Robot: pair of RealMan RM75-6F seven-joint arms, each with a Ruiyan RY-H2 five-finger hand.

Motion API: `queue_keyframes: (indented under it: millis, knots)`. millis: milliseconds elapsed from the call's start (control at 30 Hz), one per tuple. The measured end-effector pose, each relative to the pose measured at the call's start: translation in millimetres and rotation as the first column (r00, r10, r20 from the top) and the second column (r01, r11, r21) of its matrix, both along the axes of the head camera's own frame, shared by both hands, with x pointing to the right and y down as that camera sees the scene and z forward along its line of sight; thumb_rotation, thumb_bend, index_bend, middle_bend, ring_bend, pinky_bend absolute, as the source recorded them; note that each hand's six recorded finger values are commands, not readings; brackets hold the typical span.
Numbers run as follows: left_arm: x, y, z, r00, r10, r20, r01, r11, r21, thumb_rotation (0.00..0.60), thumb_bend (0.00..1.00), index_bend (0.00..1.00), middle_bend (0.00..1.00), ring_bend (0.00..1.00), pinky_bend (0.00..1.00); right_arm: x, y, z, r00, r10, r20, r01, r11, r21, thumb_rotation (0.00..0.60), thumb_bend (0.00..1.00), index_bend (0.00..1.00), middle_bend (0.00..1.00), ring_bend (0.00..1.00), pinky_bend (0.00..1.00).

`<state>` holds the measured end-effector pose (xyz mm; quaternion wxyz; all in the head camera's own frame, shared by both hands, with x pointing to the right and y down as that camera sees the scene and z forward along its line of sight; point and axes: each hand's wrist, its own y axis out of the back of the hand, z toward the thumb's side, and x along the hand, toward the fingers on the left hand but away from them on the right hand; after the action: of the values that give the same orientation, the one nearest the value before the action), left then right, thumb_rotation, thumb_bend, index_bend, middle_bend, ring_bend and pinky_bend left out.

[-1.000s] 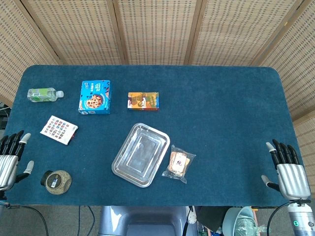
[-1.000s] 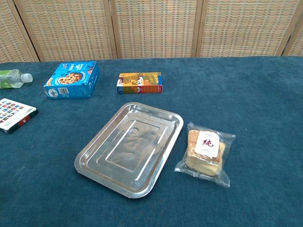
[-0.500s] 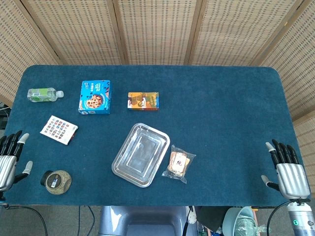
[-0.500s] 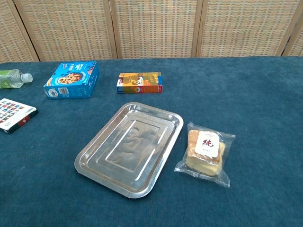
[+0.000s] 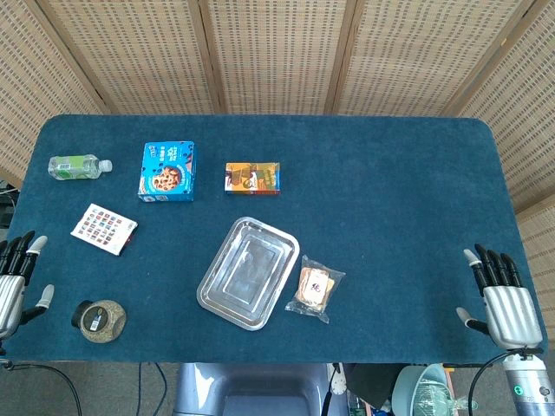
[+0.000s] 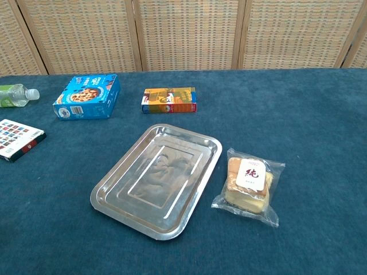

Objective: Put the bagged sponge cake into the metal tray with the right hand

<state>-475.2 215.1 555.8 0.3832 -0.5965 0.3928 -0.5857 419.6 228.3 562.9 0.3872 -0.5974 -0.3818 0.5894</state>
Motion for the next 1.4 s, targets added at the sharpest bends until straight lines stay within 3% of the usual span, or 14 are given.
queue_keyframes:
  millis: [200,367,767,1167,1400]
  knots:
    - [0,0,3,1.0,-0.004,0.008,0.004,1.0,-0.007,0.6,0.42,0.0,0.0,0.0,0.0,-7,0,6,0.999,-0.014,0.042,0.016,0.999,-0.037,0.6,0.22,0.0,0.0,0.0,0.0]
    - [2,-2,7,1.0,-0.001,0.018,0.002,1.0,-0.016,0.6,0.42,0.0,0.0,0.0,0.0,-28,4,16,0.989,-0.089,0.114,0.101,0.989,-0.106,0.6,0.21,0.0,0.0,0.0,0.0]
    - [-1,-4,18,0.999,-0.011,0.053,0.013,0.999,-0.039,0.6,0.42,0.0,0.0,0.0,0.0,-89,5,30,0.923,-0.363,0.129,0.383,0.901,-0.206,0.6,0.21,0.0,0.0,0.0,0.0]
    - [-4,-5,27,0.997,-0.021,0.08,0.025,0.998,-0.058,0.6,0.42,0.0,0.0,0.0,0.0,-149,-2,48,0.854,-0.491,0.171,0.52,0.807,-0.278,0.6,0.21,0.0,0.0,0.0,0.0]
    - [-5,-6,28,0.996,-0.025,0.082,0.03,0.998,-0.061,0.6,0.42,0.0,0.0,0.0,0.0,-176,-9,54,0.828,-0.526,0.192,0.56,0.776,-0.289,0.6,0.22,0.0,0.0,0.0,0.0]
